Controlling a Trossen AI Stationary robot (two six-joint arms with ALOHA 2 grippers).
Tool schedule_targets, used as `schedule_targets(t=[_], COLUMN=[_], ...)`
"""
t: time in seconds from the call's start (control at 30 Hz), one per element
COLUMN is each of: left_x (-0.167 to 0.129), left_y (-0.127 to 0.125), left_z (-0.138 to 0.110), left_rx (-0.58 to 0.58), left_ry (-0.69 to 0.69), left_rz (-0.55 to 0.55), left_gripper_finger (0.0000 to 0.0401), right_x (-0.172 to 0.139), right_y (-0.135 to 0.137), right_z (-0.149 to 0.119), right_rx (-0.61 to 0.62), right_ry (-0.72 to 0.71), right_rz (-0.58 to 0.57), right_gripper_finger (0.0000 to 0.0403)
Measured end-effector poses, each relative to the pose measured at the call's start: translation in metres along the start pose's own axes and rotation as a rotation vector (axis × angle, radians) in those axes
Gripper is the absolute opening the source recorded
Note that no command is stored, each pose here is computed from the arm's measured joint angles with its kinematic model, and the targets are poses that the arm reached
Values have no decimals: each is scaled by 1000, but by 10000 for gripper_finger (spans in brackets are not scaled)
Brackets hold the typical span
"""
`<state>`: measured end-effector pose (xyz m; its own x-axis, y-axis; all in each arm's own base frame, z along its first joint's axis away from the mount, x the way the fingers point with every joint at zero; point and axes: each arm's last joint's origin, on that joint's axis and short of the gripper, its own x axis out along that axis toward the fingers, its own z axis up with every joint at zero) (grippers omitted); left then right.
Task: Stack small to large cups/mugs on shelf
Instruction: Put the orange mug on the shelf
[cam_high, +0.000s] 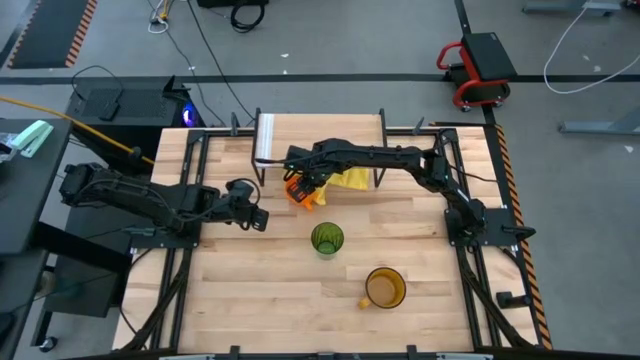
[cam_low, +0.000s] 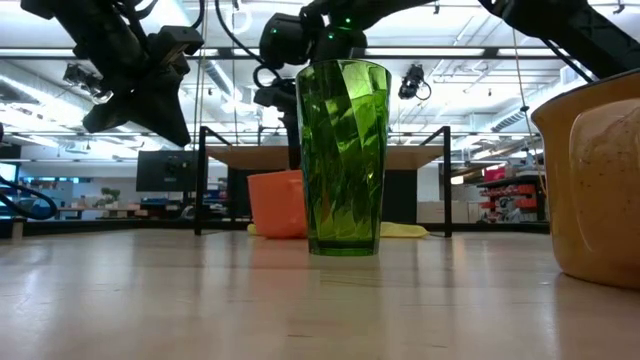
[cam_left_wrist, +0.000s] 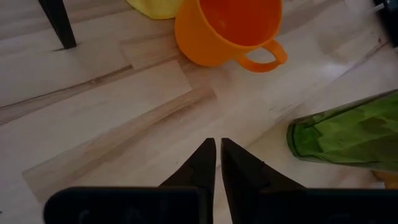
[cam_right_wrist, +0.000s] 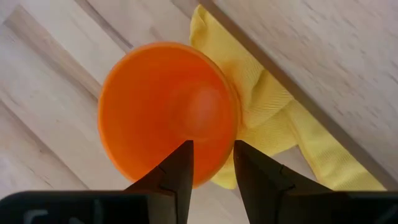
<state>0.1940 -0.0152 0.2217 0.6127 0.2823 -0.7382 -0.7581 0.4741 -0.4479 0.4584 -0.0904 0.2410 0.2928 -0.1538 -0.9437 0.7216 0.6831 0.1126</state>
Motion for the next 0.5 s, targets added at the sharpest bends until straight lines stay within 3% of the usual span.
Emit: schedule_targets(t=[0.2,0.5], left_x=[0,0], left_y=[0,0], left_z=[0,0], left_rx=[0,-1], left_ry=[0,6], left_rz=[0,-3], left_gripper_finger=[30,32], right_x=[6,19], right_y=[-4,-7], right_z=[-1,-10], right_rx=[30,42], right_ry=[12,37], right_rz=[-12,-50], right_gripper_finger=[112,60])
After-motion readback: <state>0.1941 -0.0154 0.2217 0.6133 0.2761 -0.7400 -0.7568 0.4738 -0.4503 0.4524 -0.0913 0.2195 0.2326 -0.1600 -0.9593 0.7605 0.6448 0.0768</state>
